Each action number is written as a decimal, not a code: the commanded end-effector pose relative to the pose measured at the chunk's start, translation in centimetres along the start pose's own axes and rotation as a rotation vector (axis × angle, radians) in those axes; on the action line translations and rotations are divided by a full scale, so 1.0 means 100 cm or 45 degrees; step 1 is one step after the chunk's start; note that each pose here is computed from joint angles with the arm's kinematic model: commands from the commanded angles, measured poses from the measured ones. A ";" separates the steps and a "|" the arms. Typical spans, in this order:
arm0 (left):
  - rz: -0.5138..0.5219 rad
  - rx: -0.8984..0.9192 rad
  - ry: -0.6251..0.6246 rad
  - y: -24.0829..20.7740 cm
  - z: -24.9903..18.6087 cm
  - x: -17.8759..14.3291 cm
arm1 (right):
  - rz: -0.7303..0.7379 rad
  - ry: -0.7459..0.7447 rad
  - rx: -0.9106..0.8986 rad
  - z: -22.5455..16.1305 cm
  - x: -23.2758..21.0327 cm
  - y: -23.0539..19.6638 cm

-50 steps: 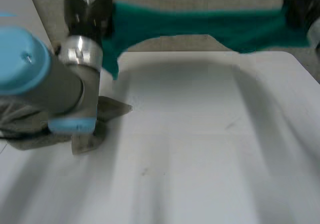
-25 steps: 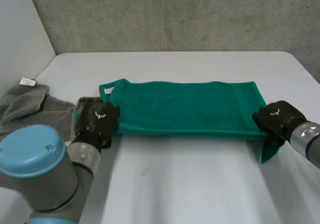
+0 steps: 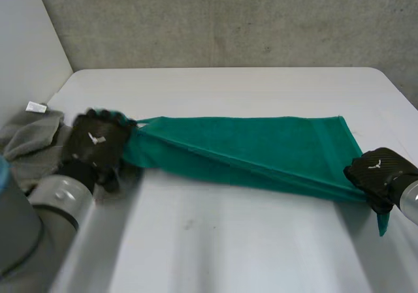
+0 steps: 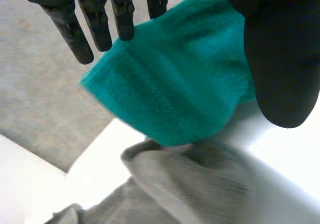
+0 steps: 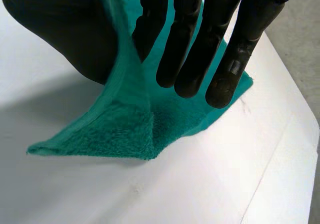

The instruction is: Fold the laundry.

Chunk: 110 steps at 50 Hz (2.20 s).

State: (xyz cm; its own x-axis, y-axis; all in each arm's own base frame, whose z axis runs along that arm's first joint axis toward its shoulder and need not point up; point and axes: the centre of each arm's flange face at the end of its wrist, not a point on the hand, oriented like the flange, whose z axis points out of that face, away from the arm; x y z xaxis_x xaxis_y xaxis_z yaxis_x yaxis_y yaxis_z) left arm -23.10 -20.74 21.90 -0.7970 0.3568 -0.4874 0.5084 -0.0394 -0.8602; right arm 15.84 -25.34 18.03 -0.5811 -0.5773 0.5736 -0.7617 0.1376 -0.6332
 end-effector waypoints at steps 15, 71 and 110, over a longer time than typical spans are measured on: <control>-0.117 -0.158 0.126 0.077 0.106 -0.047 | 0.046 0.039 0.021 0.006 -0.003 0.008; 0.008 -0.231 -0.810 0.071 0.148 -0.190 | 0.049 0.032 0.020 0.009 -0.006 0.010; 0.073 0.032 0.013 -0.011 0.067 0.010 | 0.098 0.024 0.045 0.009 -0.006 0.008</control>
State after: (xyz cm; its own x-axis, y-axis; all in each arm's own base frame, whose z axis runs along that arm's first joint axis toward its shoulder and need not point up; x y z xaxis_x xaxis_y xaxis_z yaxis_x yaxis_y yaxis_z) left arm -23.51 -29.97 22.27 -0.7951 0.2315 -0.5606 0.5613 -0.0692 -0.8247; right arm 15.78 -25.61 16.77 -0.6439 -0.5499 0.5319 -0.7038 0.1531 -0.6937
